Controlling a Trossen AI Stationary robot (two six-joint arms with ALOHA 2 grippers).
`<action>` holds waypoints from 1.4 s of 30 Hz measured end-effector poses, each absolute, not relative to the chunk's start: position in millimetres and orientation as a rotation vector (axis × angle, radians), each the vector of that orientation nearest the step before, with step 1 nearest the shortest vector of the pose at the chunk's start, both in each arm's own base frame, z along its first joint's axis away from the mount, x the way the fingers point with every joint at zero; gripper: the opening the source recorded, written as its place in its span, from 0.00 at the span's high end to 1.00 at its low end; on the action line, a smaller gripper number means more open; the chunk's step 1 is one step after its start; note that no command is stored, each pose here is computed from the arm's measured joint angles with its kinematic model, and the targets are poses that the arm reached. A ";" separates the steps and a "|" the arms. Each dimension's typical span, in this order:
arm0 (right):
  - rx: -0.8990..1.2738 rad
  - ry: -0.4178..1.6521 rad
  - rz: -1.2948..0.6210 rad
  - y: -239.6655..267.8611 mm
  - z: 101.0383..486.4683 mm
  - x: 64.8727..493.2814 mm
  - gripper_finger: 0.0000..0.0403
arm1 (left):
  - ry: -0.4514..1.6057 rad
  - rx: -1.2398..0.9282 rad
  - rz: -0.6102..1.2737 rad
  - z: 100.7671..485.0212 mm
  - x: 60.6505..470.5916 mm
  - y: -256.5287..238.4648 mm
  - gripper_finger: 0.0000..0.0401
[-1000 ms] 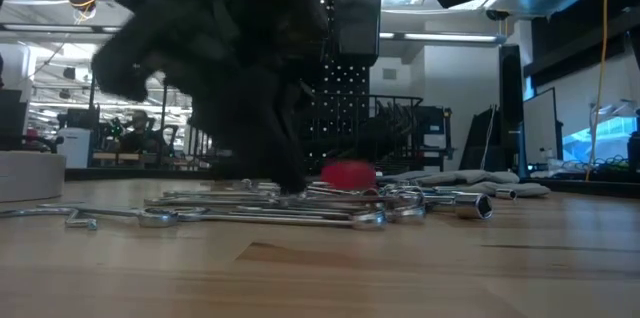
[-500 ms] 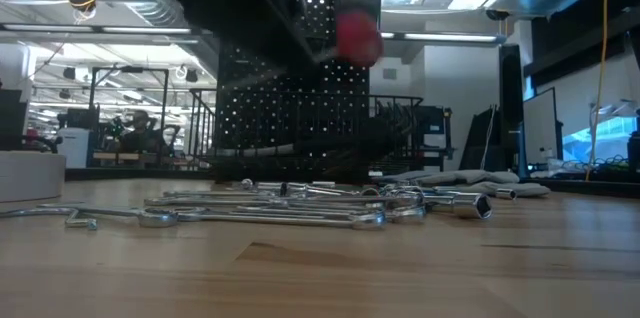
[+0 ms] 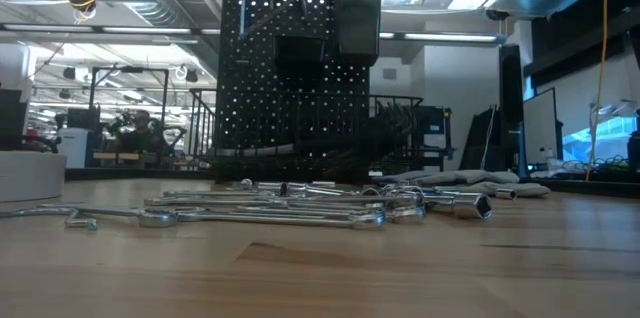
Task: Hang tools onto peg board
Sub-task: Hang the red allen wrench on the peg board
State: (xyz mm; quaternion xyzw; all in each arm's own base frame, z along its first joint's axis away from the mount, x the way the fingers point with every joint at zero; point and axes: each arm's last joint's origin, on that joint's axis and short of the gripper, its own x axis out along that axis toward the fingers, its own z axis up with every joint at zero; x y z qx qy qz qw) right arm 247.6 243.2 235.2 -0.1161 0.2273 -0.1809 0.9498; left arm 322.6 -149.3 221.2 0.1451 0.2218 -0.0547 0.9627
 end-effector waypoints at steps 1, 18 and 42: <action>-0.230 0.463 -0.375 242.6 234.8 247.1 0.50 | 0.423 0.295 -0.110 217.8 319.9 -147.0 0.99; 0.038 0.360 -0.553 206.1 206.9 270.8 0.50 | 0.171 0.168 0.308 201.8 284.1 -111.4 1.00; 0.367 -0.015 -0.553 156.2 211.0 349.1 0.50 | 0.152 0.166 0.510 203.8 282.0 -106.6 1.00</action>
